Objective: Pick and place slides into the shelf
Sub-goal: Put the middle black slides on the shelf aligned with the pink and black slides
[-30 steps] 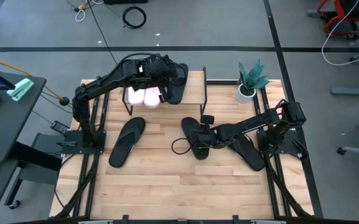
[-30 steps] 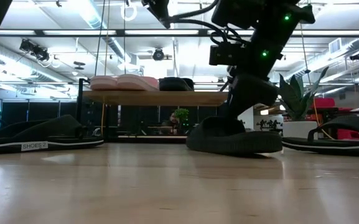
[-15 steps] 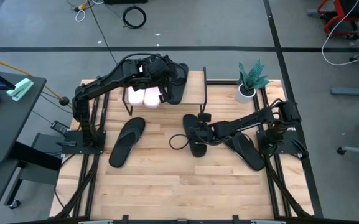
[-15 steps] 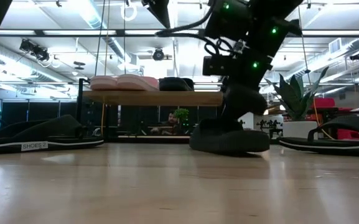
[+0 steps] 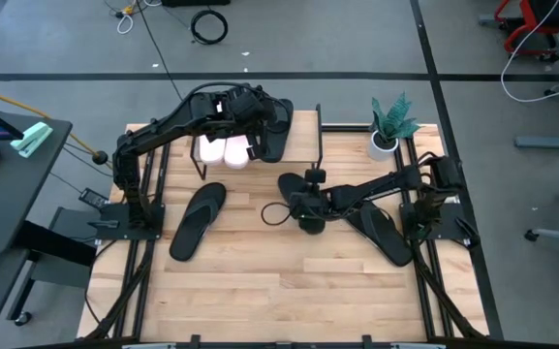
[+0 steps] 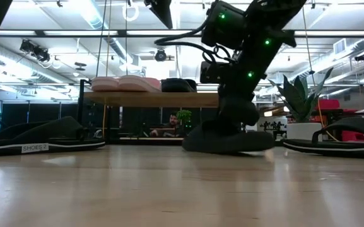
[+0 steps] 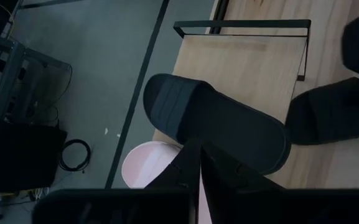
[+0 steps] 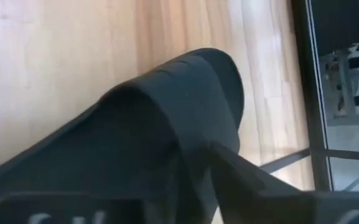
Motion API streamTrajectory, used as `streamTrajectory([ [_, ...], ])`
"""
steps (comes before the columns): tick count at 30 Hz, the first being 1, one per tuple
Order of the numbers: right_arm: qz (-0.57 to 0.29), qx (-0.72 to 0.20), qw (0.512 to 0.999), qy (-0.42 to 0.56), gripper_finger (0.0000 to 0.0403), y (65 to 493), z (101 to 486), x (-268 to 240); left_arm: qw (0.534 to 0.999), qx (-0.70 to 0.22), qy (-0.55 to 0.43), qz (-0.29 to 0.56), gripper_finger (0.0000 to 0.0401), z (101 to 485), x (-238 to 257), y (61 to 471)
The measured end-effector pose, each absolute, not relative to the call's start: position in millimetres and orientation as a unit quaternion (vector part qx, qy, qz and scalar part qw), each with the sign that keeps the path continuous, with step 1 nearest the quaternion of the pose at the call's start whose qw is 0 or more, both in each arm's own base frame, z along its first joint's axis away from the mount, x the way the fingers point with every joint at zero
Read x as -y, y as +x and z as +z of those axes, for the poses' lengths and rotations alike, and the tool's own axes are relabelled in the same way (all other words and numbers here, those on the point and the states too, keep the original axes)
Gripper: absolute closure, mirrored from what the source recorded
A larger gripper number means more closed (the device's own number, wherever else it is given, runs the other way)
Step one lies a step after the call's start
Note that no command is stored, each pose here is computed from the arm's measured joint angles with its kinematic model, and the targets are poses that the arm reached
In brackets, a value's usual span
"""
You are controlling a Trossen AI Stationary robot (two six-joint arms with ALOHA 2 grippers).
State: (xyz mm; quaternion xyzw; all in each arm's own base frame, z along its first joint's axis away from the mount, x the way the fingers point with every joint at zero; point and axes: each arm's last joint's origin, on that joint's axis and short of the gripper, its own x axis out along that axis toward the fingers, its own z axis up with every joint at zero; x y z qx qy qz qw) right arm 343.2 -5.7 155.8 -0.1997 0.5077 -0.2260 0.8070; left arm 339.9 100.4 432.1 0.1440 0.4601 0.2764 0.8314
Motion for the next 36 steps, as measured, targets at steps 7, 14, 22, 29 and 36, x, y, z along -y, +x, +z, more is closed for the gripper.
streamTrajectory([
  [7,-0.233,-0.505,0.811,-0.183,0.0387,344.6,156.7,18.4,0.831,-0.460,0.144,0.277,0.0386,432.0,-100.7,339.8],
  [14,-0.209,-0.476,0.837,-0.169,0.0393,348.5,166.0,-3.4,0.830,-0.462,0.147,0.275,0.0376,432.0,-100.7,339.8],
  [22,-0.145,-0.404,0.899,-0.086,0.0395,337.7,228.9,-59.5,0.828,-0.465,0.158,0.269,0.0389,432.0,-100.6,339.7],
  [29,-0.241,-0.346,0.900,-0.112,0.0395,308.1,292.8,-71.0,0.828,-0.455,0.175,0.278,0.0392,445.9,-96.2,325.1],
  [36,-0.379,-0.307,0.849,-0.205,0.0395,297.8,330.7,-23.8,0.846,-0.397,0.171,0.312,0.0391,477.2,-89.2,294.5],
])
